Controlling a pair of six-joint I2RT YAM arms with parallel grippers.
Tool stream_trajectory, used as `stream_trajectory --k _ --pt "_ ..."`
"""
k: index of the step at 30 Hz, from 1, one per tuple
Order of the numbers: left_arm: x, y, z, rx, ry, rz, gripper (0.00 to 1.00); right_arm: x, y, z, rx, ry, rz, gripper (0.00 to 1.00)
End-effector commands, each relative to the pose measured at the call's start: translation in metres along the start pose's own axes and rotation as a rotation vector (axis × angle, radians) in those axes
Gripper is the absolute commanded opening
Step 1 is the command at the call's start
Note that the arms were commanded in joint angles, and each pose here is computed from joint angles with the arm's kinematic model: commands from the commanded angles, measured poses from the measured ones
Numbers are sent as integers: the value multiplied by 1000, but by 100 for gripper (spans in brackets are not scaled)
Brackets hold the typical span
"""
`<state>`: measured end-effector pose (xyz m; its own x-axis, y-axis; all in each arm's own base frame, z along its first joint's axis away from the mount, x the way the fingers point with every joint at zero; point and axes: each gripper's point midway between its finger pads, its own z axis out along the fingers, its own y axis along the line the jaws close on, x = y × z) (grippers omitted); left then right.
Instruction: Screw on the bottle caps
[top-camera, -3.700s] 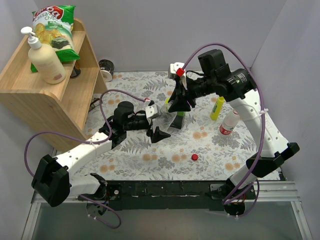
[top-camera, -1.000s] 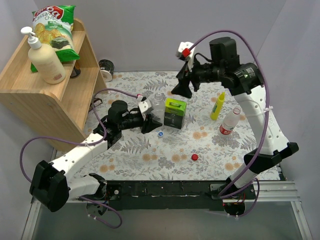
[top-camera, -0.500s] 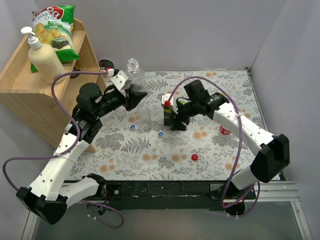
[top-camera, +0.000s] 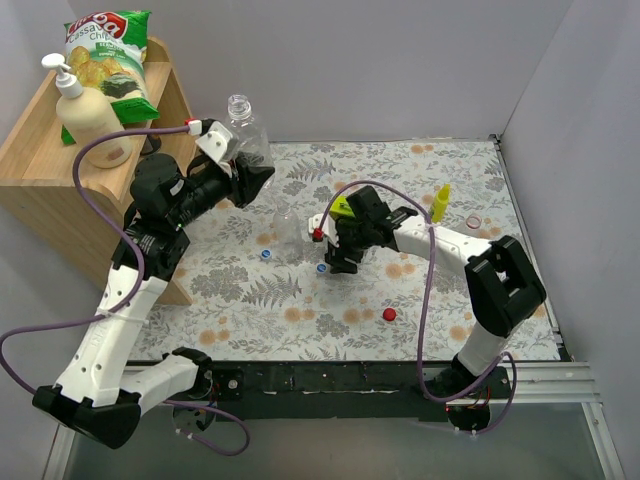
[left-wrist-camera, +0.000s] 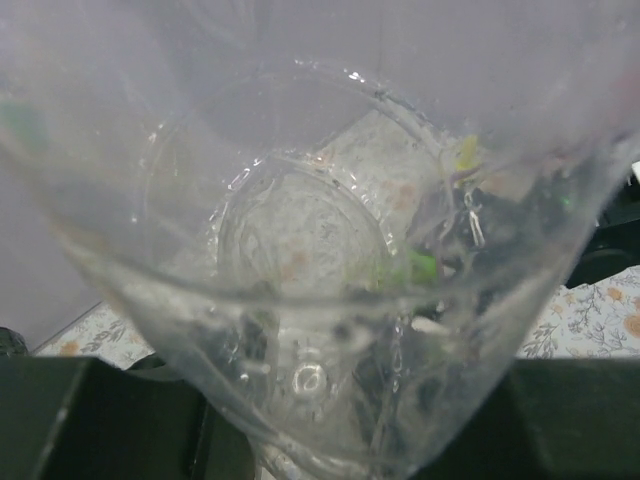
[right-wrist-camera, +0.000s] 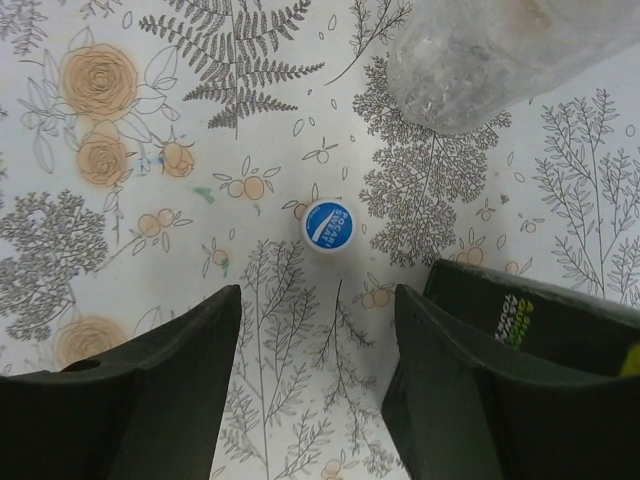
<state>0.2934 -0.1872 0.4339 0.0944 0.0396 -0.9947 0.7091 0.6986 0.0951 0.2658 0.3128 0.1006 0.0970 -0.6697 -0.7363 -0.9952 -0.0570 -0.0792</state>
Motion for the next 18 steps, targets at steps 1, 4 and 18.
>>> stream_trajectory --k 1,4,18 --pt "-6 0 -13 -31 -2 -9 32 -3 -9 26 18 -40 -74 70" --pt "1 1 -13 -36 14 -13 34 1 -9 40 14 -30 -91 72" --pt "7 0 -9 -20 25 -31 40 19 -12 71 30 35 -98 63"
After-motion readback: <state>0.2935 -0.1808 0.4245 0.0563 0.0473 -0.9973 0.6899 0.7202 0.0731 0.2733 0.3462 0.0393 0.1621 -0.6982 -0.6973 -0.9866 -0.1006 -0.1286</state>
